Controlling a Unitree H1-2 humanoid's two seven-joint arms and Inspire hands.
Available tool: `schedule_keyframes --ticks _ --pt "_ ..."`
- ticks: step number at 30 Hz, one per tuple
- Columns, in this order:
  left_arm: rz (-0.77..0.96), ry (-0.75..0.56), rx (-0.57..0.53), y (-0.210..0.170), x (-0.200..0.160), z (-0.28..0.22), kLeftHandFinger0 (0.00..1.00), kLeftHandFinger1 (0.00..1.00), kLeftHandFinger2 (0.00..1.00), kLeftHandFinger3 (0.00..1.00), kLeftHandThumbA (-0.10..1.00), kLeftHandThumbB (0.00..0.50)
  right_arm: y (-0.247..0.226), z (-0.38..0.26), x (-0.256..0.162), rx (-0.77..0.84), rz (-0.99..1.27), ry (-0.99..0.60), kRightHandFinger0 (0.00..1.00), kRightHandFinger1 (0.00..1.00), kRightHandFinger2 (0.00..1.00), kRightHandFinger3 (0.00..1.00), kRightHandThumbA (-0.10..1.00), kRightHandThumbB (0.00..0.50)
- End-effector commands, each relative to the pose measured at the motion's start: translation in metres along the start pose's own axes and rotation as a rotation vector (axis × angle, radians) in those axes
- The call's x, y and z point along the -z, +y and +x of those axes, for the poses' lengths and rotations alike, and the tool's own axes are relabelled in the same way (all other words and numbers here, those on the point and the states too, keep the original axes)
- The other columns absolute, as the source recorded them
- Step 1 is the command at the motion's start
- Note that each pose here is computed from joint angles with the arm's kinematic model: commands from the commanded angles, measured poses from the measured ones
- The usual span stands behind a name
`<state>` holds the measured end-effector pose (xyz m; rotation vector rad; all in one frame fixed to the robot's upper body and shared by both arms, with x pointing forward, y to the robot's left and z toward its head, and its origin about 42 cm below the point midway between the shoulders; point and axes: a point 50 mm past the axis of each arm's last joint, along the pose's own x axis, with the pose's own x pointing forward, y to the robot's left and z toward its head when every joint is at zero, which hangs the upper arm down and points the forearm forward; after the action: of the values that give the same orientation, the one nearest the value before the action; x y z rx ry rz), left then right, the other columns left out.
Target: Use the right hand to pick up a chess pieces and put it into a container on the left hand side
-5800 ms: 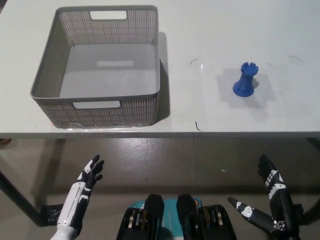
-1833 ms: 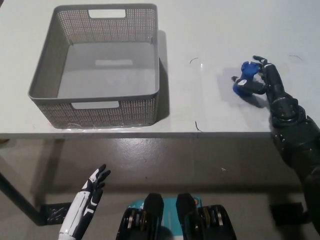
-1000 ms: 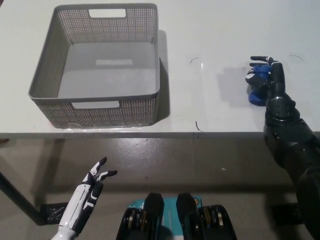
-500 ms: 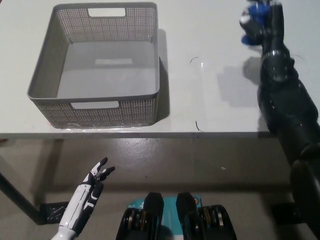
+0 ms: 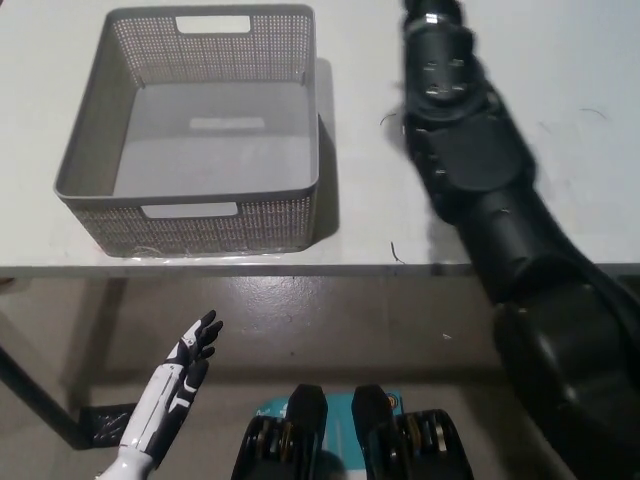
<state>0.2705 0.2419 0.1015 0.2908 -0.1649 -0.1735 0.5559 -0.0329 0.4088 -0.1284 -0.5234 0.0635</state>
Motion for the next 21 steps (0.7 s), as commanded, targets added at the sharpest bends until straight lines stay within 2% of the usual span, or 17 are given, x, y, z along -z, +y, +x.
schedule_keyframes --ticks 1,2,3,4,5,7,9,10,13,16,18,21 --pt "0.007 -0.025 0.011 0.007 -0.007 0.002 1.00 1.00 1.00 1.00 1.00 0.210 0.038 0.016 -0.051 -0.044 -0.043 -0.116 0.00 0.17 0.38 0.41 -0.10 0.158" --pt "0.002 -0.029 0.013 0.007 -0.007 0.002 1.00 1.00 1.00 1.00 1.00 0.207 0.046 0.014 -0.051 -0.051 -0.040 -0.104 0.00 0.06 0.24 0.24 -0.10 0.172" --pt "-0.003 -0.033 0.019 0.007 -0.007 0.003 1.00 1.00 1.00 1.00 1.00 0.199 0.057 0.012 -0.051 -0.076 -0.020 -0.075 0.00 0.02 0.24 0.23 -0.10 0.162" --pt "-0.003 -0.037 0.022 0.006 -0.007 0.003 1.00 1.00 1.00 1.00 1.00 0.188 0.063 0.010 -0.049 -0.091 -0.012 -0.068 0.00 0.04 0.30 0.20 -0.10 0.155" --pt "0.001 -0.040 0.023 0.006 -0.007 0.003 1.00 1.00 1.00 1.00 1.00 0.185 0.069 0.008 -0.048 -0.103 -0.009 -0.062 0.01 0.12 0.42 0.15 -0.10 0.157" --pt "0.011 -0.045 0.029 0.005 -0.008 0.004 1.00 1.00 1.00 1.00 1.00 0.184 0.081 0.004 -0.047 -0.126 -0.004 -0.041 0.00 0.15 0.59 0.28 -0.10 0.154" --pt "0.011 -0.052 0.034 0.004 -0.009 0.005 1.00 1.00 1.00 1.00 1.00 0.169 0.093 -0.001 -0.043 -0.147 0.008 -0.027 0.00 0.20 0.75 0.59 -0.10 0.149" --pt "0.014 -0.051 0.036 0.004 -0.009 0.005 1.00 1.00 1.00 1.00 1.00 0.171 0.101 -0.006 -0.040 -0.167 0.005 -0.009 0.00 0.23 0.77 0.66 -0.10 0.147" --pt "0.025 -0.046 0.034 0.004 -0.011 0.006 1.00 1.00 1.00 1.00 1.00 0.190 0.115 -0.017 -0.028 -0.201 -0.028 0.038 0.00 0.28 0.77 0.70 -0.10 0.145" --pt "0.026 -0.043 0.034 0.006 -0.011 0.009 1.00 1.00 1.00 1.00 1.00 0.225 0.121 -0.026 -0.015 -0.238 -0.110 0.068 0.00 0.37 0.87 0.87 -0.10 0.128" --pt "0.023 -0.043 0.035 0.006 -0.012 0.011 1.00 1.00 1.00 1.00 1.00 0.229 0.122 -0.031 -0.007 -0.254 -0.134 0.071 0.00 0.37 0.87 0.87 -0.10 0.127" --pt "0.035 -0.055 0.047 0.007 -0.014 0.013 1.00 1.00 1.00 1.00 1.00 0.228 0.121 -0.039 0.008 -0.282 -0.197 0.090 0.00 0.36 0.76 0.83 -0.10 0.102"
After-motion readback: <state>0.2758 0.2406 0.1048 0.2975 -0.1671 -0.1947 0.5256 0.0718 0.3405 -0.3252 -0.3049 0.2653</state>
